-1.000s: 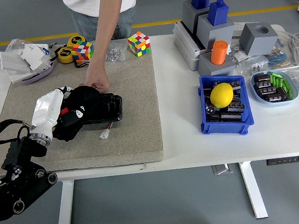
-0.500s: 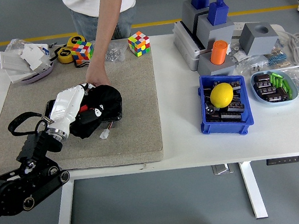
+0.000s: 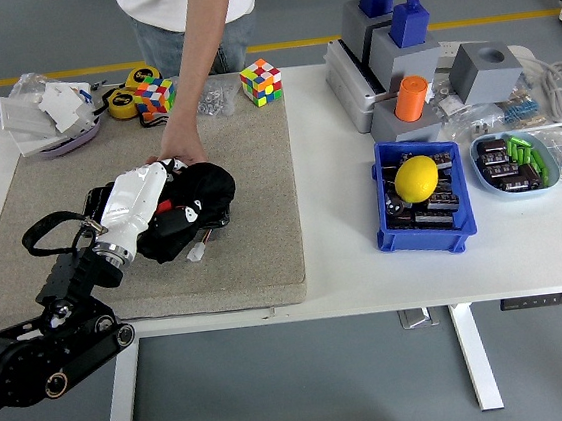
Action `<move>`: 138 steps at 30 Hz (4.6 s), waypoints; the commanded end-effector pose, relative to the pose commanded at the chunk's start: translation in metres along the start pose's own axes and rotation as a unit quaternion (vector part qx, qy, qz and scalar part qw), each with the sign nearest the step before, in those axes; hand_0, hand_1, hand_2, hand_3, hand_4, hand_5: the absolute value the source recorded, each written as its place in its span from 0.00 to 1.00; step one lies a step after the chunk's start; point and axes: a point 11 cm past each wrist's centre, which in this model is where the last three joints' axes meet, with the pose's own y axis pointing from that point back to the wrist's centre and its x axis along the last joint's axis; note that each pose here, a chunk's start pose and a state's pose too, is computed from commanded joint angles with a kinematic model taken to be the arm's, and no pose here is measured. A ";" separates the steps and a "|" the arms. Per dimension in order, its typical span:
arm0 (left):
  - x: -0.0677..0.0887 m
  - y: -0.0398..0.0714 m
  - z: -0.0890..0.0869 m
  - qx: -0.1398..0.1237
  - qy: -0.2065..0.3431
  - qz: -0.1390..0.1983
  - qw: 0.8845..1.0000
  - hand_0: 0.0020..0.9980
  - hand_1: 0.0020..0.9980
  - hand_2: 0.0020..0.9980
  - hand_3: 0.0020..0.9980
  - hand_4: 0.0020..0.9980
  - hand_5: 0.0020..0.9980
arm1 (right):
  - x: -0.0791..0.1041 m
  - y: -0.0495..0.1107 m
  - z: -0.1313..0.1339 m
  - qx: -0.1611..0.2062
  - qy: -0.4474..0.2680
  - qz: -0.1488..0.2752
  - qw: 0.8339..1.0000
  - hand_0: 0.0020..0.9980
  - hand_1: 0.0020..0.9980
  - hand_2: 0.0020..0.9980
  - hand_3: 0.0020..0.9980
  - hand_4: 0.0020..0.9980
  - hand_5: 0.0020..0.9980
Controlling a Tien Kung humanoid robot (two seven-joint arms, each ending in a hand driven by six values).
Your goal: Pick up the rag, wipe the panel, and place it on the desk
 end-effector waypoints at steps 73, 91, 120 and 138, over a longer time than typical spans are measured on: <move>0.028 0.016 -0.075 0.078 -0.038 0.028 0.996 0.17 0.09 0.35 0.58 0.54 0.11 | 0.000 0.000 0.003 -0.001 -0.004 -0.001 1.000 0.75 0.67 0.70 0.63 1.00 0.59; 0.009 0.004 -0.017 0.004 -0.041 -0.002 0.999 0.17 0.09 0.36 0.58 0.54 0.11 | 0.001 0.000 -0.001 0.003 0.000 -0.001 1.000 0.75 0.67 0.70 0.63 1.00 0.59; 0.009 -0.002 -0.006 -0.001 -0.033 0.001 0.999 0.17 0.08 0.36 0.58 0.55 0.11 | 0.001 0.000 -0.001 0.002 -0.001 -0.002 1.000 0.75 0.67 0.70 0.63 1.00 0.60; 0.033 0.010 -0.070 0.074 -0.051 0.028 0.996 0.17 0.08 0.36 0.58 0.55 0.11 | 0.003 0.000 0.003 0.000 -0.005 0.000 1.000 0.75 0.67 0.70 0.63 1.00 0.60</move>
